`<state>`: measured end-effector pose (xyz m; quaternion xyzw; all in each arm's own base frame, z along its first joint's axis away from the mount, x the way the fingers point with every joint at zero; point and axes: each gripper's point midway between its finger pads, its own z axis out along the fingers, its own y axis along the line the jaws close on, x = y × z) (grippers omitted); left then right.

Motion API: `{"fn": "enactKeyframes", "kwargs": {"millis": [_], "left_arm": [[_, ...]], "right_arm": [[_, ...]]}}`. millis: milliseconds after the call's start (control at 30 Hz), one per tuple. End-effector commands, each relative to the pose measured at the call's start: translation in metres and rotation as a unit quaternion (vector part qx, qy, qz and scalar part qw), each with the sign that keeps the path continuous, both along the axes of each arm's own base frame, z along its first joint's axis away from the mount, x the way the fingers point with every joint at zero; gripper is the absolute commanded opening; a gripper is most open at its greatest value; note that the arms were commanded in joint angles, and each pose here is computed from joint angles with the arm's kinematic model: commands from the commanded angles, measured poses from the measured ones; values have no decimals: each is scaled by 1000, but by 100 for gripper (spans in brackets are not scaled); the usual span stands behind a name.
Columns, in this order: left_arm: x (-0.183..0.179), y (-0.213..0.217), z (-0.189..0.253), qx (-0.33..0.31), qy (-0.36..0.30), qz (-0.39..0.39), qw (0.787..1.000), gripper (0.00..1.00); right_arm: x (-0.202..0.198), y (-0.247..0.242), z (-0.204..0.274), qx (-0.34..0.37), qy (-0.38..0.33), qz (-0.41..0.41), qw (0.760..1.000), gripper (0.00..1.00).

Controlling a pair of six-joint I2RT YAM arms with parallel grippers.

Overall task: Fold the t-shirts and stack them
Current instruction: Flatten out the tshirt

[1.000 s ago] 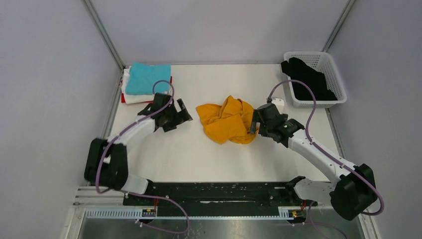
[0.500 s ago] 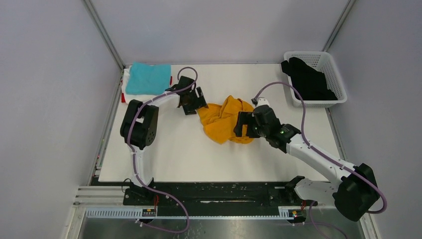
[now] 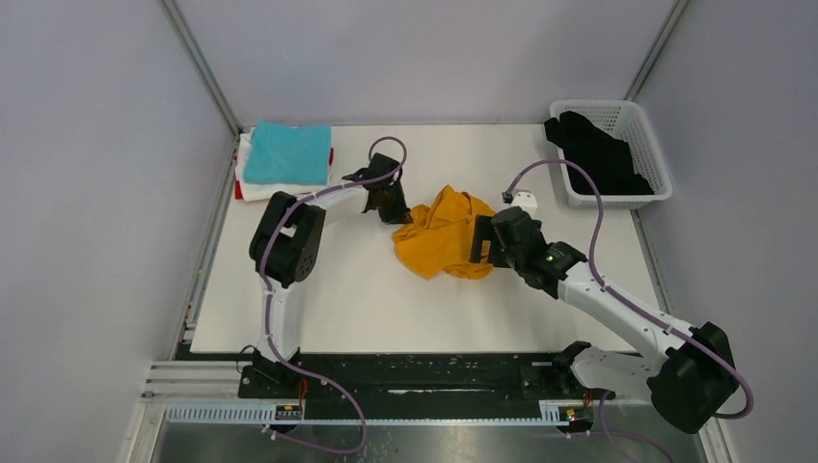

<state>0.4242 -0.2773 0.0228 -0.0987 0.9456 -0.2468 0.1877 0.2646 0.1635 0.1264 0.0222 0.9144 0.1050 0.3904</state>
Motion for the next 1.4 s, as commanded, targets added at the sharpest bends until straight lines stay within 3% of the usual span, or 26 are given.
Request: {"fn": "enactKeyframes", "kwargs": {"millis": [0, 133, 367, 533, 900, 1067, 1167, 1367], "left_arm": [[-17, 41, 34, 67, -56, 23, 996, 0], [-48, 68, 47, 83, -87, 37, 992, 0], [-77, 80, 36, 82, -76, 37, 993, 0], [-78, 90, 31, 104, -71, 48, 991, 0], [-75, 95, 35, 117, -75, 61, 988, 0], [-68, 95, 43, 116, -89, 65, 987, 0], [-62, 94, 53, 118, -101, 67, 986, 0], [-47, 110, 138, 126, -180, 104, 970, 0]], "right_arm": [[15, -47, 19, -18, -15, -107, 994, 100], [32, -51, 13, 39, 31, -112, 992, 99], [100, -45, 13, 15, 43, -122, 991, 97], [136, -30, -16, -7, 98, -114, 989, 88], [112, -10, -99, 9, 228, -96, 969, 63], [109, 9, -114, 52, 238, -65, 968, 35], [116, 12, -103, 61, 213, -59, 973, 2], [129, -12, -1, 41, 64, -60, 995, 0]]}}
